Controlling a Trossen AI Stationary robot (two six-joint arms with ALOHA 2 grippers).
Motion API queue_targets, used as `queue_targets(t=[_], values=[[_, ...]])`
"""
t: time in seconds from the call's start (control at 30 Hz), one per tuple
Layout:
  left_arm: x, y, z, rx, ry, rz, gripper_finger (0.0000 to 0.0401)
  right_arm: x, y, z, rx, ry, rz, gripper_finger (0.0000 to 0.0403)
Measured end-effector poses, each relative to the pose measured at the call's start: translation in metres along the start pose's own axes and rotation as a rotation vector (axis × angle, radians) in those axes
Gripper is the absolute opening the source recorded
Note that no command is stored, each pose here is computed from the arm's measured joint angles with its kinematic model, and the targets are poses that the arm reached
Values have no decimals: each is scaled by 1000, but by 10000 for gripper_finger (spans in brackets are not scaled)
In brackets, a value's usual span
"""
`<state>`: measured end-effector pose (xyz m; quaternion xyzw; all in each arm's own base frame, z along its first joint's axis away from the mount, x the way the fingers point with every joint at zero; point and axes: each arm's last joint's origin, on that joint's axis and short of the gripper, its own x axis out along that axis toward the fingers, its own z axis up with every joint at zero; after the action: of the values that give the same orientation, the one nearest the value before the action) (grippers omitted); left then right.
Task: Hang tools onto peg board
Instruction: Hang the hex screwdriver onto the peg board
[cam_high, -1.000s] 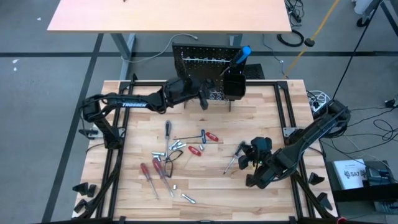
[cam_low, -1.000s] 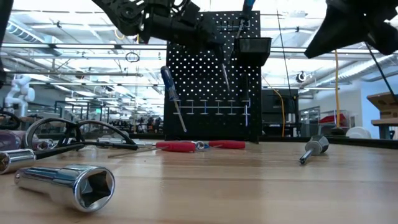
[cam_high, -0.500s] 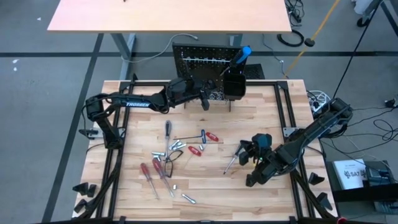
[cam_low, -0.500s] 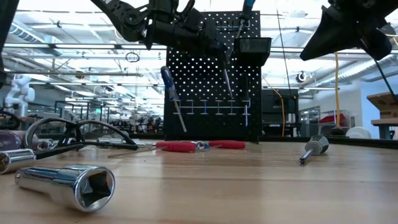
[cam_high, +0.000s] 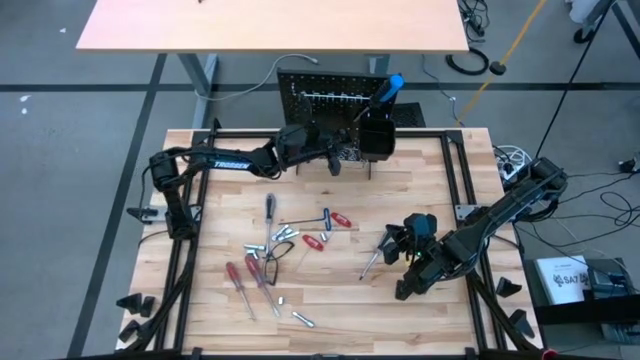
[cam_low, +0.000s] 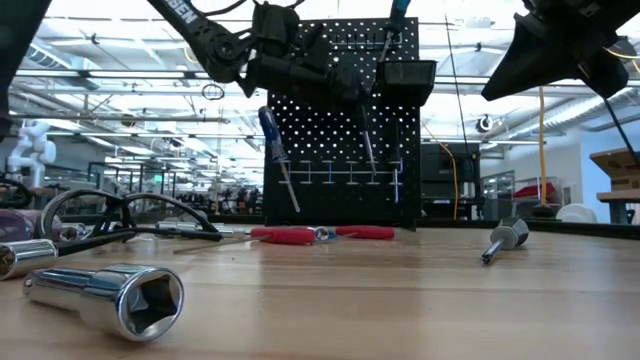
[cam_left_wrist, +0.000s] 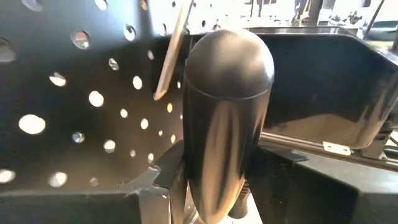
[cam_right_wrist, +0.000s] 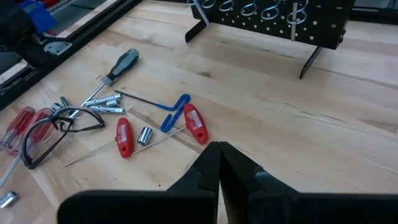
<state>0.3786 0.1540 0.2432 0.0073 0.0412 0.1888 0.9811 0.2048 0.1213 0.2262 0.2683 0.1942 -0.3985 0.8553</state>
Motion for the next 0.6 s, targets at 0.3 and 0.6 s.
queue_targets(t=[0.3,0.6], values=[[20,0,0,1,82,-9,131,0,0,0,0,2,-2,0],[22,0,8,12,131,-4,131,0,-1,0,-17,3,-9,0]])
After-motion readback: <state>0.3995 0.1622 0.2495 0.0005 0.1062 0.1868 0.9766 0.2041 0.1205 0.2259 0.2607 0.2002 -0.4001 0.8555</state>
